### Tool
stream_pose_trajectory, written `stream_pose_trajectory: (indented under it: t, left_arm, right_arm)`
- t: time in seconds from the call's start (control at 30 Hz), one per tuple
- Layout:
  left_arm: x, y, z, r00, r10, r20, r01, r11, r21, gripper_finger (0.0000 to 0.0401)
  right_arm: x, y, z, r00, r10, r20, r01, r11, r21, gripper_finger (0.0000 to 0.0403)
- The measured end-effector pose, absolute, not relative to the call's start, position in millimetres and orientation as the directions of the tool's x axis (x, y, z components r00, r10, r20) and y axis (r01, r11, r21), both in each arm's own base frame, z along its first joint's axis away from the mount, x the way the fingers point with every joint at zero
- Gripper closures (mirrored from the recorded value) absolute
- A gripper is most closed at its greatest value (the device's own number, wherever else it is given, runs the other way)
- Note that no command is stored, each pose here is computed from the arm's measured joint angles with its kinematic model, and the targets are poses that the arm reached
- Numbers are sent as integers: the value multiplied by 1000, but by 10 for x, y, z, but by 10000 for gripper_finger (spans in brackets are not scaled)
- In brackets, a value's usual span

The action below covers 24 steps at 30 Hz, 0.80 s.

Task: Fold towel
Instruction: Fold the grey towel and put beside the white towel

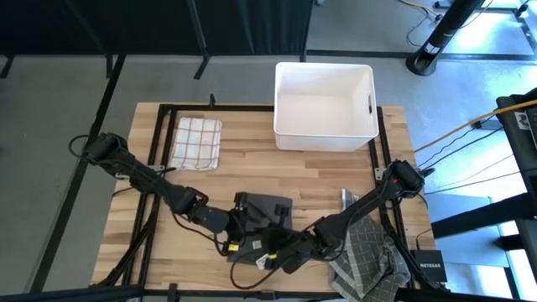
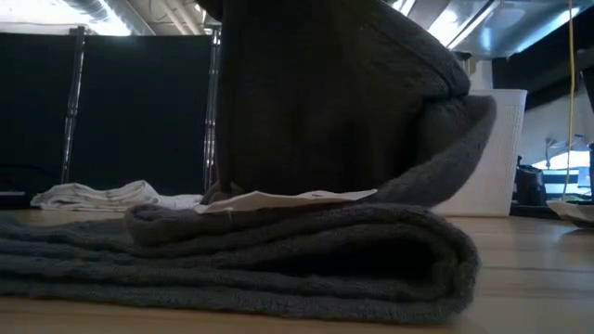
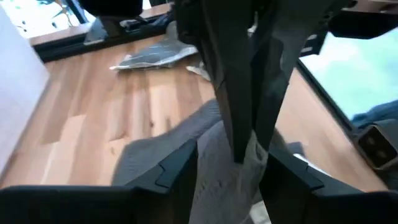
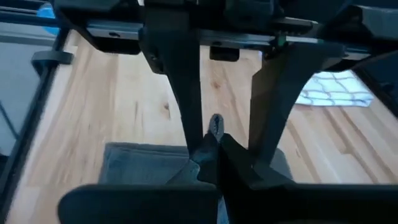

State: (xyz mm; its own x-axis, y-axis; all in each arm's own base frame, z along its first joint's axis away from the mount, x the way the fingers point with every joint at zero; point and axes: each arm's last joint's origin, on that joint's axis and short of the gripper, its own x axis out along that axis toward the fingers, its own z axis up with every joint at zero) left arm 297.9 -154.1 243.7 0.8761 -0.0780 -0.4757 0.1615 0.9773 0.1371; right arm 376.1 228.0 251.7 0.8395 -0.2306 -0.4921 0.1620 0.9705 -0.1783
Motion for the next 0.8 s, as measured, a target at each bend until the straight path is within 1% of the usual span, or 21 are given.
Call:
stream_pose_trajectory:
  t: [0.1,0.17,0.27,0.3,0.33,0.43,0.5,0.57,0.63,0.7,0.8]
  left_arm:
    - [2979,-1543,2435,875,-80,-477,163,977,137,281]
    - [2982,-1537,2428,873,-79,-481,165,976,139,313]
    - [2983,-1518,2413,865,-75,-496,177,971,161,373]
    - [2982,-1512,2411,863,-72,-500,179,969,170,383]
    - [2975,-1504,2417,863,-64,-502,174,969,175,388]
    - [2961,-1445,2484,881,10,-474,98,974,203,378]
    - [2913,-1375,2554,885,93,-456,20,971,237,375]
    - [2920,-1320,2639,899,131,-418,-33,972,232,379]
    - [2904,-1244,2637,886,161,-436,-60,970,235,389]
    - [2903,-1203,2656,885,168,-435,-76,972,221,397]
    - [2925,-1119,2668,880,189,-436,-107,973,207,396]
  right_arm:
    - [3767,2285,2514,842,-227,-489,161,972,-174,396]
    - [3772,2286,2519,845,-225,-484,163,972,-168,396]
    - [3775,2282,2519,846,-228,-482,167,972,-167,396]
    - [3771,2281,2513,843,-222,-490,160,973,-166,394]
    - [3763,2277,2507,836,-209,-507,143,976,-167,390]
    - [3680,2242,2629,802,-210,-559,140,976,-165,367]
    - [3558,2280,2706,767,-187,-614,123,982,-145,342]
    - [3465,2401,2727,742,-138,-656,84,990,-114,317]
    - [3367,2478,2676,701,-119,-704,43,991,-125,292]
    - [3345,2551,2653,715,-107,-691,42,993,-110,269]
    - [3326,2670,2466,732,-115,-672,3,986,-166,246]
